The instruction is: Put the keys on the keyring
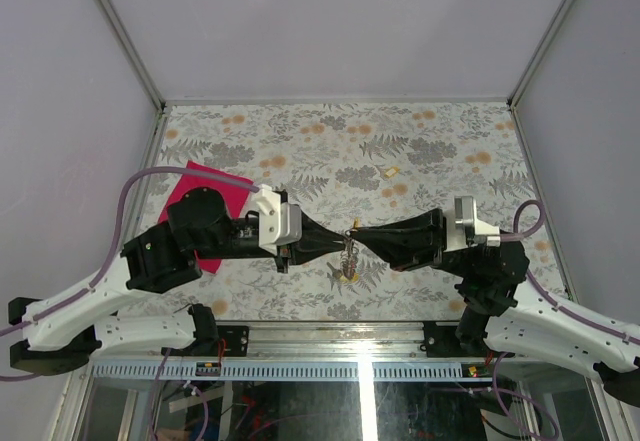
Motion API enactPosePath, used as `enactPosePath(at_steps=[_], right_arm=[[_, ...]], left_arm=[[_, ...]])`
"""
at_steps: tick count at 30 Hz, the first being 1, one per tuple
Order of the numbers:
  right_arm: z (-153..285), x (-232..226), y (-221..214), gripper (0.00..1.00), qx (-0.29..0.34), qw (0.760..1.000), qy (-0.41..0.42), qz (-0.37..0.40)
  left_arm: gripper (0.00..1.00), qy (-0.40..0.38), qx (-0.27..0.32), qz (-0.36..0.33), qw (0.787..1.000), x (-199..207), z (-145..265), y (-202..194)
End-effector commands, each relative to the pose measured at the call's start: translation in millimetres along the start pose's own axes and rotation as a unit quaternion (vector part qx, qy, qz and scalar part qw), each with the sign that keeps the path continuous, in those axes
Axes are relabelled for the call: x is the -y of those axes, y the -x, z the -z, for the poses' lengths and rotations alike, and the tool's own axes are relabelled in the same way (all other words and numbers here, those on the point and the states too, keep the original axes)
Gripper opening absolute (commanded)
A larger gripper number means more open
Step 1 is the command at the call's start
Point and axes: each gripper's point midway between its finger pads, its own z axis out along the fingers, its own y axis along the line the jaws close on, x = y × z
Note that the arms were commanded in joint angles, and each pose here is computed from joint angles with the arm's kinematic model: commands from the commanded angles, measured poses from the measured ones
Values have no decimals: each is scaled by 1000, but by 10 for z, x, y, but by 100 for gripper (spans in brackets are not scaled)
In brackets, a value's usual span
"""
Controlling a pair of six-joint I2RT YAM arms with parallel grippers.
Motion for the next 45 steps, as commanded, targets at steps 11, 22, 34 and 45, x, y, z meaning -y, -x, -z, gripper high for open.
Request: enactPosePath(at_steps=[11, 22, 34, 45], right_arm=[[-9, -75, 492, 0, 67, 997, 10, 47], [-8, -127, 478, 0, 58, 997, 25, 50], [48, 179, 425, 0, 12, 995, -61, 76], [97, 535, 415, 0, 2, 984, -159, 76]], left_arm=[[19, 3, 103, -2, 995, 27, 44, 403], [19, 8, 119, 3, 993, 0, 3, 427], [22, 36, 95, 34, 994, -80, -27, 214], [56, 70, 103, 76, 989, -235, -225, 63]])
